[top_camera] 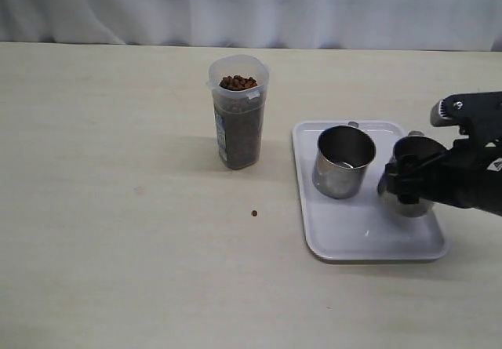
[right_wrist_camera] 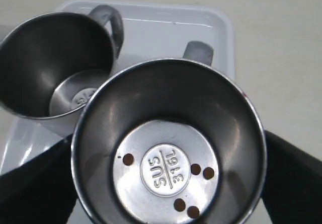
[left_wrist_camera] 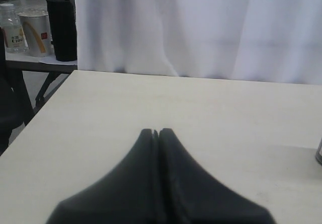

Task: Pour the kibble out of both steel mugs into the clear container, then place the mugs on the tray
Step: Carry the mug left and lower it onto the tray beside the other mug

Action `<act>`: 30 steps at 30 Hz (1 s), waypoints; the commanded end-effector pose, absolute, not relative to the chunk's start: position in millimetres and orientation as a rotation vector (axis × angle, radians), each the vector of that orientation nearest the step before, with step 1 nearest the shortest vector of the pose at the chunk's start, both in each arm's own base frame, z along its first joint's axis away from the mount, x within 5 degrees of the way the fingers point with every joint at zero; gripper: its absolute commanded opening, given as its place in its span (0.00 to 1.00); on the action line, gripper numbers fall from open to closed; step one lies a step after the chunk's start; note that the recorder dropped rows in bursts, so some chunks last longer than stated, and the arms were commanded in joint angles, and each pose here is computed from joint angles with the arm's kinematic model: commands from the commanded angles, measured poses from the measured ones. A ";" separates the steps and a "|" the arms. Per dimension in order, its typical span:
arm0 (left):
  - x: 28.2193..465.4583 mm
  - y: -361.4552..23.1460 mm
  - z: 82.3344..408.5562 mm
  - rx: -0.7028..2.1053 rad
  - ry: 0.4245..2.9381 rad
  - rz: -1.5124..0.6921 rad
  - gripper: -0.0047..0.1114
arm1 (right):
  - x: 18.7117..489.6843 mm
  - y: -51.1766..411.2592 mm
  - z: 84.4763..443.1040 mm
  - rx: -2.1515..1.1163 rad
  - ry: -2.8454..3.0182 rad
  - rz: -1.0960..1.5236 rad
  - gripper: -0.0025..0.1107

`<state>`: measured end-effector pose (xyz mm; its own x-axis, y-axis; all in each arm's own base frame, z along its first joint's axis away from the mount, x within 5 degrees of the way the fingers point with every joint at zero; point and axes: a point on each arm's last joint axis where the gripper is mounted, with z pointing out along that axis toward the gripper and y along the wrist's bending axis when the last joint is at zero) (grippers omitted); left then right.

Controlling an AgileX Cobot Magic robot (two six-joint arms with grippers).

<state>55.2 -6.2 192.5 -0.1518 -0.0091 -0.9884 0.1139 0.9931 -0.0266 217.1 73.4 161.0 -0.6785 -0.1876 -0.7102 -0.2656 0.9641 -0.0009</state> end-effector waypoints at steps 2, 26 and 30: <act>55.2 -6.3 192.6 0.084 1.710 -0.106 0.04 | 207.7 87.8 159.9 -0.364 2.282 0.160 0.06; 55.2 -6.3 192.1 0.084 1.715 -0.105 0.04 | 169.2 79.5 206.1 -0.407 2.186 0.287 0.98; 55.2 -6.3 192.1 0.084 1.715 -0.105 0.04 | 149.1 74.5 227.6 -0.390 2.124 0.366 0.74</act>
<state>55.2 -6.2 192.5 -0.1515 -0.0059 -0.9884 0.1140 0.9932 -0.0234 161.7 76.7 216.8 -0.5428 -0.1600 -0.8245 -0.3908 0.9171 0.0793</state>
